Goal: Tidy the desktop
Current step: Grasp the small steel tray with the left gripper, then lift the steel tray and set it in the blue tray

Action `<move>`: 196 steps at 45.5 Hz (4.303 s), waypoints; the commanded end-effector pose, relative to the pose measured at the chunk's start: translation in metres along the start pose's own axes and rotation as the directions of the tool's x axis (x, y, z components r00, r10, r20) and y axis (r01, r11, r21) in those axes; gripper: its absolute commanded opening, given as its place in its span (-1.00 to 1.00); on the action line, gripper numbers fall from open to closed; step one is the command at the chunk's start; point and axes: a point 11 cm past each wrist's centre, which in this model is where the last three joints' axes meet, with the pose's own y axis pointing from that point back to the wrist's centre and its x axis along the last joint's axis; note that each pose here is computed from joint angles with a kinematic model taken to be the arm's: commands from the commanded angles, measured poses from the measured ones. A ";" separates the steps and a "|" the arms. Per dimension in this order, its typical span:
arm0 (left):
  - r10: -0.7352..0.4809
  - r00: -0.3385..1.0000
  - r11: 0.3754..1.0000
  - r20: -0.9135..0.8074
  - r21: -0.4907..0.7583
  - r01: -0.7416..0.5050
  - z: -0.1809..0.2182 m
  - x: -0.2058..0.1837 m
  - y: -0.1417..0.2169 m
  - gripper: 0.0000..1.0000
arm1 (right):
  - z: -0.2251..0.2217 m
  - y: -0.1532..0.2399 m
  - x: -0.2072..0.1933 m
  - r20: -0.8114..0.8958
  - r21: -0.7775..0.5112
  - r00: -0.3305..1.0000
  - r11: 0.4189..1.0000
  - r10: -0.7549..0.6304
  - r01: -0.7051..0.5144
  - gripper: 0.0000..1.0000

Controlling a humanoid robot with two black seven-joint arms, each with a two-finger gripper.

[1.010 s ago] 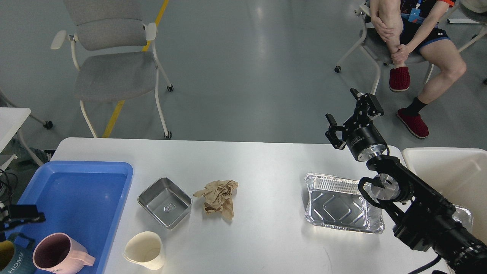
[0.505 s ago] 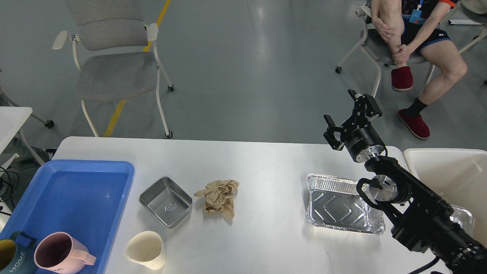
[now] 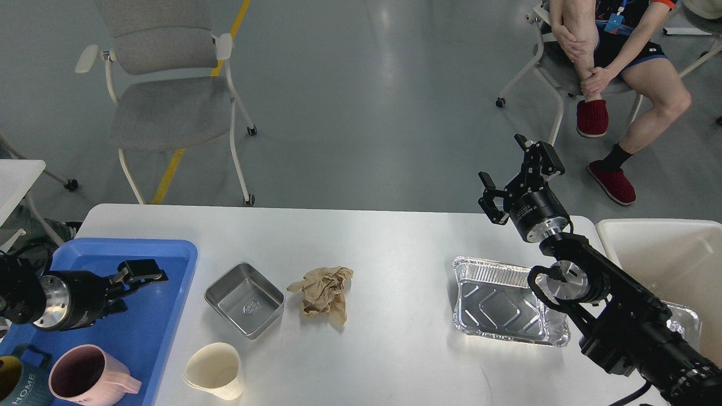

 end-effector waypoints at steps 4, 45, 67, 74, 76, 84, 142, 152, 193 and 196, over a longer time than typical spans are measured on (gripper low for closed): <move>-0.011 0.997 1.000 -0.073 -0.004 0.011 0.008 -0.029 -0.052 0.88 | 0.001 0.000 0.001 -0.001 -0.002 1.000 1.000 0.002 -0.002 1.00; -0.033 0.984 0.992 -0.177 0.115 0.054 0.010 -0.090 -0.111 -0.97 | 0.007 0.008 0.010 -0.004 -0.017 1.000 1.000 0.023 -0.023 1.00; 0.050 0.996 0.993 -0.078 0.112 -0.041 0.022 -0.026 -0.051 -1.00 | 0.009 0.008 0.009 -0.001 -0.020 1.000 1.000 0.022 -0.022 1.00; 0.075 0.997 0.995 0.035 0.067 -0.077 0.035 0.010 0.013 -1.00 | 0.008 0.007 0.007 0.000 -0.018 1.000 1.000 0.019 -0.019 1.00; 0.072 0.995 0.994 0.070 0.075 -0.077 0.031 0.018 0.033 -1.00 | 0.008 0.007 0.008 -0.001 -0.018 1.000 1.000 0.019 -0.019 1.00; 0.062 0.981 0.986 0.185 0.141 -0.089 0.013 0.063 0.118 -1.00 | 0.010 0.008 0.008 0.002 -0.019 1.000 1.000 0.020 -0.020 1.00; 0.117 0.978 0.926 -0.170 0.374 -0.046 -0.088 0.078 -0.028 -1.00 | 0.017 0.013 0.011 0.009 -0.030 0.999 0.999 0.031 -0.031 1.00; 0.114 0.973 0.918 -0.200 0.395 -0.026 -0.094 0.063 -0.049 -1.00 | 0.016 0.014 0.013 0.006 -0.032 0.999 0.999 0.035 -0.035 1.00; 0.121 0.987 0.978 -0.103 -0.158 -0.137 0.051 0.076 0.054 0.79 | 0.016 0.012 0.010 0.009 -0.028 1.000 0.999 0.029 -0.028 1.00; 0.141 0.980 0.942 -0.141 -0.287 -0.177 0.079 0.082 0.061 0.79 | 0.016 0.011 0.009 0.010 -0.029 1.000 0.999 0.027 -0.027 1.00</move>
